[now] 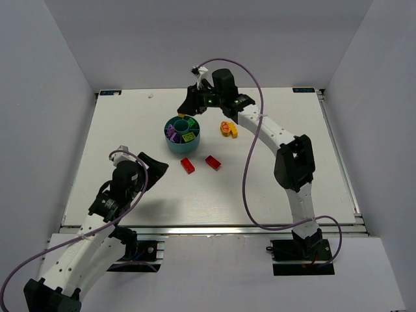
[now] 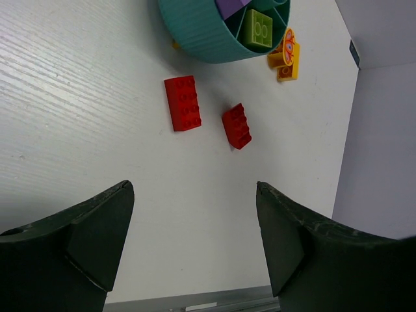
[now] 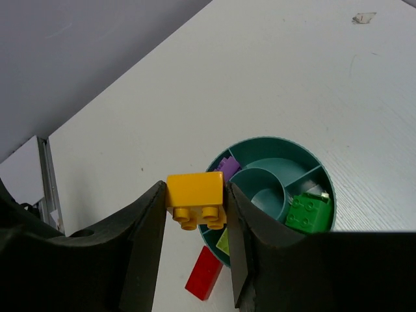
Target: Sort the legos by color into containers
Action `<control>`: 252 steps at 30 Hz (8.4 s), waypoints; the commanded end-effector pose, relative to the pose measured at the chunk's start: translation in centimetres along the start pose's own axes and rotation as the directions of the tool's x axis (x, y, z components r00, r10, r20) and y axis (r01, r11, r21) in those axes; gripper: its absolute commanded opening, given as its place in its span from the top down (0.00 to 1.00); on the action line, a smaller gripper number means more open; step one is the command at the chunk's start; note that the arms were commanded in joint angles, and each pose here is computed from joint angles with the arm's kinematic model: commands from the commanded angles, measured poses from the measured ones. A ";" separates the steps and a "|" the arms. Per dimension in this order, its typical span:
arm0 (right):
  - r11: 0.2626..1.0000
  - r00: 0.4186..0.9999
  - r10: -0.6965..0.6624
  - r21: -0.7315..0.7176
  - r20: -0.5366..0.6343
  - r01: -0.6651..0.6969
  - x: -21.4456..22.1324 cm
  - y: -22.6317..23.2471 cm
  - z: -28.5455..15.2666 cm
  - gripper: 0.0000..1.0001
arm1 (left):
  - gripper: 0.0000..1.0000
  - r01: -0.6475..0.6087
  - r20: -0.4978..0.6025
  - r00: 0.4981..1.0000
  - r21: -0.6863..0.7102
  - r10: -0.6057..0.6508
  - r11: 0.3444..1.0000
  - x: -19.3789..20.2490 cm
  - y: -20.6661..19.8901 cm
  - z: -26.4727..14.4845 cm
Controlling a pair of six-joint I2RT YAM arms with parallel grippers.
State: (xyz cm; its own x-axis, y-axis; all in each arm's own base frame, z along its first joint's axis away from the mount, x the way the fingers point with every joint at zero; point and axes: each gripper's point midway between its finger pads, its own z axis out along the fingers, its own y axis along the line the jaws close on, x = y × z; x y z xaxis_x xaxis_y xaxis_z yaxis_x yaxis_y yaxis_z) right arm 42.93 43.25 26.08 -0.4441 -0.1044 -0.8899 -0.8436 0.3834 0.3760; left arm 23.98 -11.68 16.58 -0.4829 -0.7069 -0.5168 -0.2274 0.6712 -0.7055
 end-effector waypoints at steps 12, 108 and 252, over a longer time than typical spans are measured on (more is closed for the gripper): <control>0.996 0.993 -0.077 0.043 0.091 0.074 -0.1 0.1 4.9 0.97 | 0.14 -0.009 0.022 1.000 -0.079 0.011 0.997 -0.6 1.3 0.2; 0.848 0.922 0.083 0.513 -0.378 0.134 14.3 -20.7 -10.9 0.26 | 0.29 -0.126 0.018 0.991 -0.131 0.130 0.983 2.1 -2.8 4.5; 0.891 0.946 -0.286 0.321 -0.156 0.322 9.0 -1.5 -16.6 1.00 | 1.00 -0.453 -0.027 0.891 -0.039 0.452 0.891 -8.8 -9.9 18.6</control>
State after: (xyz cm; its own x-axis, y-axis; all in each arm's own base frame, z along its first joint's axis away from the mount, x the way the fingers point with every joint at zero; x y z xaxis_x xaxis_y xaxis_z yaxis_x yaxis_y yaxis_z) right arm 34.52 26.23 20.24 -0.2732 -0.3688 -0.8884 -0.7954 0.6060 -0.0070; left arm 45.23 -16.29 17.48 -0.6031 -0.3214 -0.7300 -0.0402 0.9263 -0.3747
